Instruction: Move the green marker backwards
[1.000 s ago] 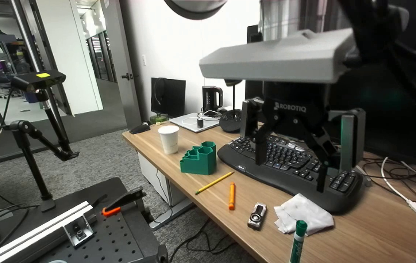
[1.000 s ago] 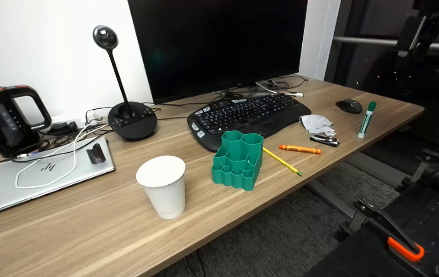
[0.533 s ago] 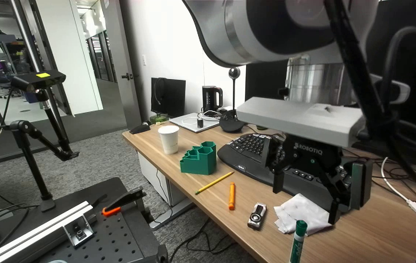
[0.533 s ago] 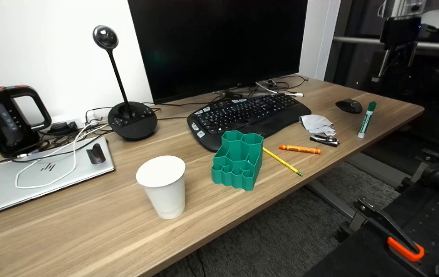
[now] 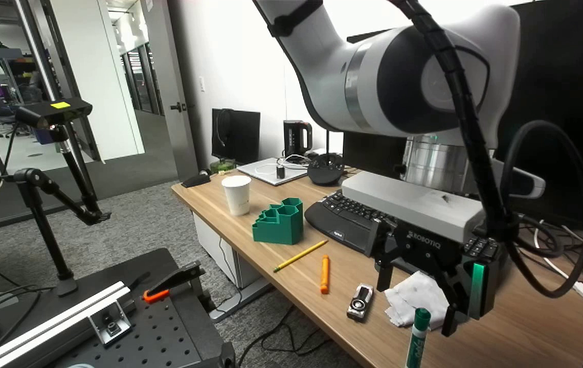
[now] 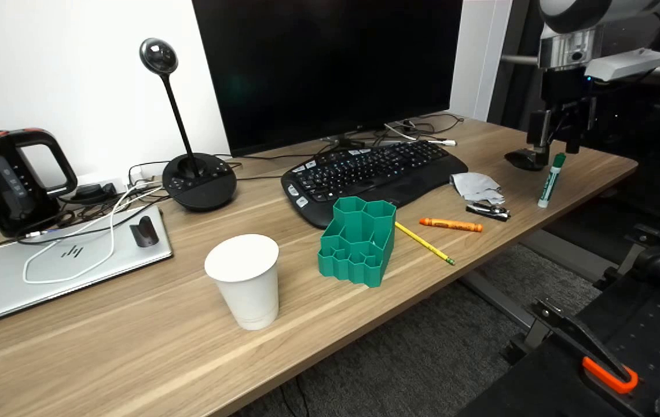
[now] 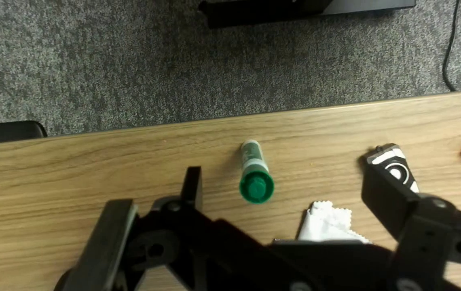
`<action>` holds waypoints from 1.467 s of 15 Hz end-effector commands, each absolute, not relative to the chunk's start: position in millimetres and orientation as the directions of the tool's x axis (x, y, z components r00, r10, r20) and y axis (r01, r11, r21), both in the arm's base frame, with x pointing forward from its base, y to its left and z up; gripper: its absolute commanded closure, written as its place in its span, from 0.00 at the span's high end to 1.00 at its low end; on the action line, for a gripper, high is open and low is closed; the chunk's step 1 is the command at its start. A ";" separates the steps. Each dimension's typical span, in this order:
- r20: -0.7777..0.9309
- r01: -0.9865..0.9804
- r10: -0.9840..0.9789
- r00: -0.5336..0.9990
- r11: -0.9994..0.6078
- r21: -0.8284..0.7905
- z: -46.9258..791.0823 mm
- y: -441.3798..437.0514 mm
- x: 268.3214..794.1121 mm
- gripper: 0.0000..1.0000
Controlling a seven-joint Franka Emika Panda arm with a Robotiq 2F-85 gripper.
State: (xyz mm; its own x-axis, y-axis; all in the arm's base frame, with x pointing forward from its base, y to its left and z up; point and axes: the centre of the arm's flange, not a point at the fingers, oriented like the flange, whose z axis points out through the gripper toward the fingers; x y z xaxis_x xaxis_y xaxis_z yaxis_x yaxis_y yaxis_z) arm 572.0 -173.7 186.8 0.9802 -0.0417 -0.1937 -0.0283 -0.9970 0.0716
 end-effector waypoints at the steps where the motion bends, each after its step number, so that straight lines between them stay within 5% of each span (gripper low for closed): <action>1: -0.240 -0.035 -0.058 0.969 -0.994 0.099 180.0 -174.1 589.0 0.74; 11: -0.304 -0.036 -0.074 0.950 -0.991 0.127 173.6 -177.3 594.6 0.00; 22: -0.108 -0.187 -0.191 0.976 -0.981 0.045 247.2 -217.0 665.1 0.05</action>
State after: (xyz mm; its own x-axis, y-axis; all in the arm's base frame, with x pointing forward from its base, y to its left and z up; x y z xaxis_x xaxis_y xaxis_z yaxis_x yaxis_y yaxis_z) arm 630.9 -198.8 237.8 0.9826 -0.1314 -0.1315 -0.1203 -0.9888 0.0888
